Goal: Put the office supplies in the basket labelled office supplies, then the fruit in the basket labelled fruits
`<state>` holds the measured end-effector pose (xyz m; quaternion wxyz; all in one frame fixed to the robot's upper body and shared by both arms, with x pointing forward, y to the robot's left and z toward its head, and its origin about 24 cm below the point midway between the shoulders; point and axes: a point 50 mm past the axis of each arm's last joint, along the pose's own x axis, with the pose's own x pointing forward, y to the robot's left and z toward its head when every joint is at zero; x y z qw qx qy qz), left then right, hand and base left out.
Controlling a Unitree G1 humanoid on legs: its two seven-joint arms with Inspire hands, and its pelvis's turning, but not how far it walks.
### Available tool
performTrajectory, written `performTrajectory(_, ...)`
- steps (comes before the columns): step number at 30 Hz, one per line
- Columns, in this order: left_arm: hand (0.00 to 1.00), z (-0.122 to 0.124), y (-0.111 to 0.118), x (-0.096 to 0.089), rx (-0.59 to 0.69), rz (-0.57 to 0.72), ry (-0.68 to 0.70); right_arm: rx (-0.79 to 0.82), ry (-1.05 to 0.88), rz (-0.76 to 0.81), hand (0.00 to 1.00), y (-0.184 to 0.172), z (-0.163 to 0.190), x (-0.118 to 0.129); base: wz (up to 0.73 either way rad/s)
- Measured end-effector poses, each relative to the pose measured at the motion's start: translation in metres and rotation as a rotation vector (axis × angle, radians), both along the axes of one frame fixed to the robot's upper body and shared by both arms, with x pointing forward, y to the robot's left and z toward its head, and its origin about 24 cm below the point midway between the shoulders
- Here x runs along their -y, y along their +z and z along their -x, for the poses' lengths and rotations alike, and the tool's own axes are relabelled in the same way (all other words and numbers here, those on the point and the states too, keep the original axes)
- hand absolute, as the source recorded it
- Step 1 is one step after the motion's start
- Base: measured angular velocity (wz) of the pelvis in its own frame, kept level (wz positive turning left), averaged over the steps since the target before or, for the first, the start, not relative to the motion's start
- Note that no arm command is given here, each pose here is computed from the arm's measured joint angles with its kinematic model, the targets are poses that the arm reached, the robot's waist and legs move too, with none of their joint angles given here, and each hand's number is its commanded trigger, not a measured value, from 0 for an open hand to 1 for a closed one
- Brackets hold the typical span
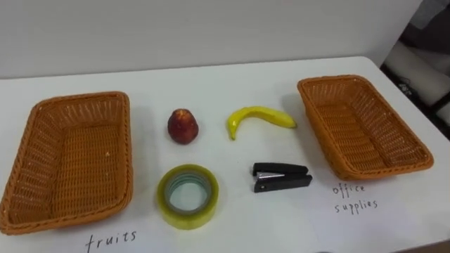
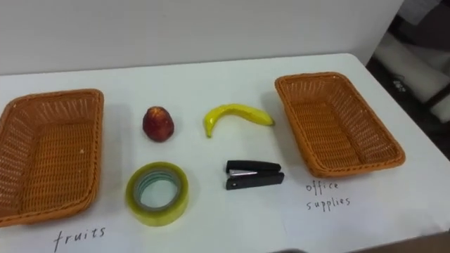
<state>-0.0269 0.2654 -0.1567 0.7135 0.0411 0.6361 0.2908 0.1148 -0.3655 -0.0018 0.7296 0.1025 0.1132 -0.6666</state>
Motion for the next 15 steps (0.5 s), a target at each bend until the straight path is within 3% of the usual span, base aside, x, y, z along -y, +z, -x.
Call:
performTrajectory(8,0.0,-0.004,0.0,0.0,0.011,0.004,-0.026,0.014,0.11,0.419,0.0,0.069,-0.032,-0.013,0.0)
performTrajectory(15,0.0,-0.002,-0.002,0.005,0.007,0.03,-0.066,0.045,0.199,0.59,0.0,0.093,-0.046,-0.031,0.01)
